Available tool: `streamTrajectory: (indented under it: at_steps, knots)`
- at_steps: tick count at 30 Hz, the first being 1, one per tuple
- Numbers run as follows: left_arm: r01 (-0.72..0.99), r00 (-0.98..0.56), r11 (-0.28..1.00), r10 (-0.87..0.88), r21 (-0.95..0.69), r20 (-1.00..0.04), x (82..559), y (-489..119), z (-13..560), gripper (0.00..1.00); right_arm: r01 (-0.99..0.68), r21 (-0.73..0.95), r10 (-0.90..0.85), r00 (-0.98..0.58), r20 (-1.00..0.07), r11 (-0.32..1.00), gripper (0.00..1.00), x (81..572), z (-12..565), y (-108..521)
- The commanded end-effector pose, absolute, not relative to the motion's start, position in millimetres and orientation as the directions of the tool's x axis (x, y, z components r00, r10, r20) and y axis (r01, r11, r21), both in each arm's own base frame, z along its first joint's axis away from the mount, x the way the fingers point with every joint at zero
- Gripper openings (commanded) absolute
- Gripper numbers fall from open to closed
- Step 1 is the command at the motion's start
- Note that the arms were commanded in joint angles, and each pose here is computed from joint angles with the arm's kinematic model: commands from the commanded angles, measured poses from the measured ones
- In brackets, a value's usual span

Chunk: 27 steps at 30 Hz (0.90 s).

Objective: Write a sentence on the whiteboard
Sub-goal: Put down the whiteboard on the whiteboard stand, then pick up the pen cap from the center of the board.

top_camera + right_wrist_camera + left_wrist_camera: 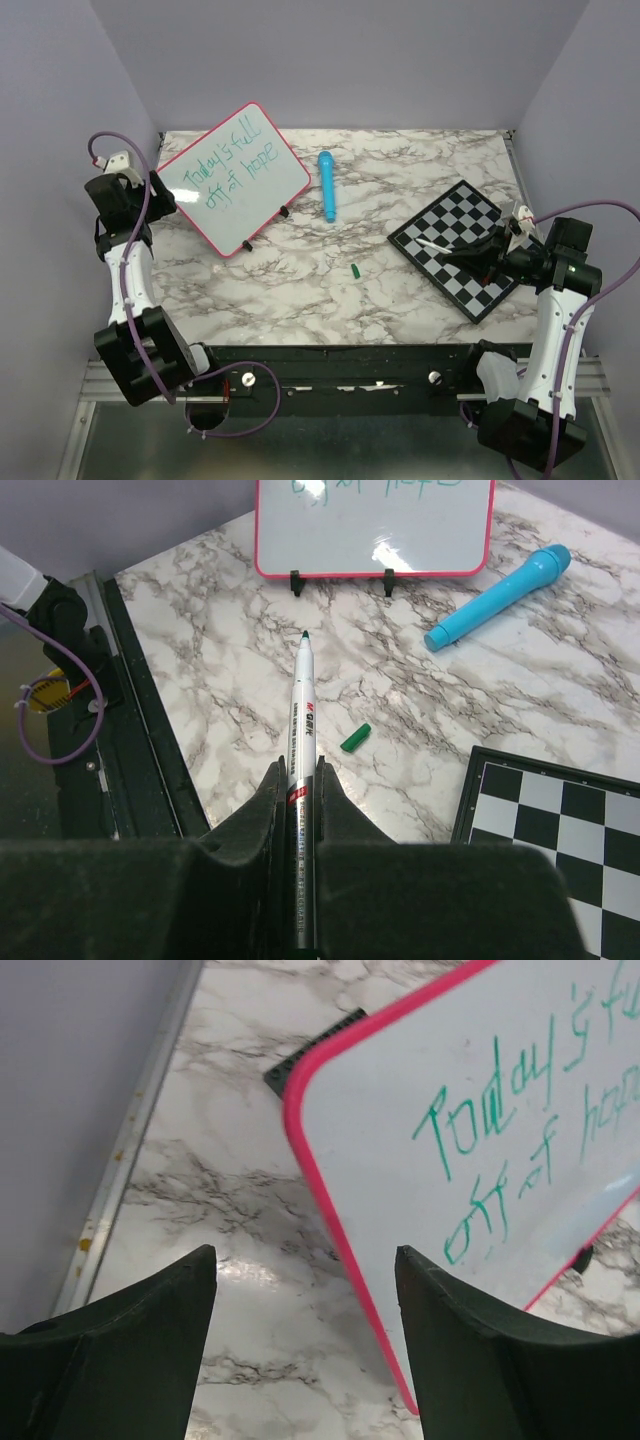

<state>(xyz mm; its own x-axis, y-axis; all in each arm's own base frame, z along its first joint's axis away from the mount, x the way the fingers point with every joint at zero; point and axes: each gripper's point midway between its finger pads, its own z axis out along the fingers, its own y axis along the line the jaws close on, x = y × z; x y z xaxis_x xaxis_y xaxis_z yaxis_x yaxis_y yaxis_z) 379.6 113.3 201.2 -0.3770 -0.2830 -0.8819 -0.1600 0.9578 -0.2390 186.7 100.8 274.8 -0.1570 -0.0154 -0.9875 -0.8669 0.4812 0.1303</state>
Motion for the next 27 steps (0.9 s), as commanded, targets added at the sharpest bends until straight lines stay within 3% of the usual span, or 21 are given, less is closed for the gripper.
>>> streamTrajectory:
  at_steps: [1,6,11,12,14,20,27]
  knots:
    - [-0.441,-0.299,0.884,-0.31,-0.157,-0.902,353.6,160.3,217.0,0.79,-0.905,0.11,0.061,-0.093,-0.994,0.41,0.0,180.0,294.1,110.3]
    - [-0.536,-0.249,0.831,-0.324,-0.149,-0.913,335.7,169.9,236.5,0.79,-0.905,0.104,0.054,-0.09,-0.994,0.413,0.0,180.8,292.7,109.7]
    - [-0.511,-0.163,0.836,-0.324,-0.201,-0.932,329.4,152.6,274.6,0.8,-0.904,0.103,0.05,-0.09,-0.995,0.416,0.01,181.9,291.6,109.1]
    - [-0.505,-0.153,0.833,-0.342,-0.224,-0.927,328.7,148.2,277.4,0.9,-0.903,0.106,0.051,-0.093,-0.994,0.416,0.0,181.9,291.3,109.0]
    - [-0.477,-0.096,0.821,-0.404,-0.314,-0.91,326.8,135.6,291.5,0.99,-0.903,0.104,0.048,-0.092,-0.995,0.418,0.01,182.2,291.3,108.8]
    - [-0.247,-0.068,0.849,-0.497,-0.468,-0.865,332.1,83.2,324.3,0.99,-0.902,0.103,0.045,-0.092,-0.995,0.42,0.01,182.8,290.2,108.4]
    - [-0.043,-0.178,0.895,-0.444,-0.443,-0.878,328.0,20.8,348.3,0.99,-0.899,0.106,0.04,-0.098,-0.994,0.425,0.0,184.8,289.0,107.2]
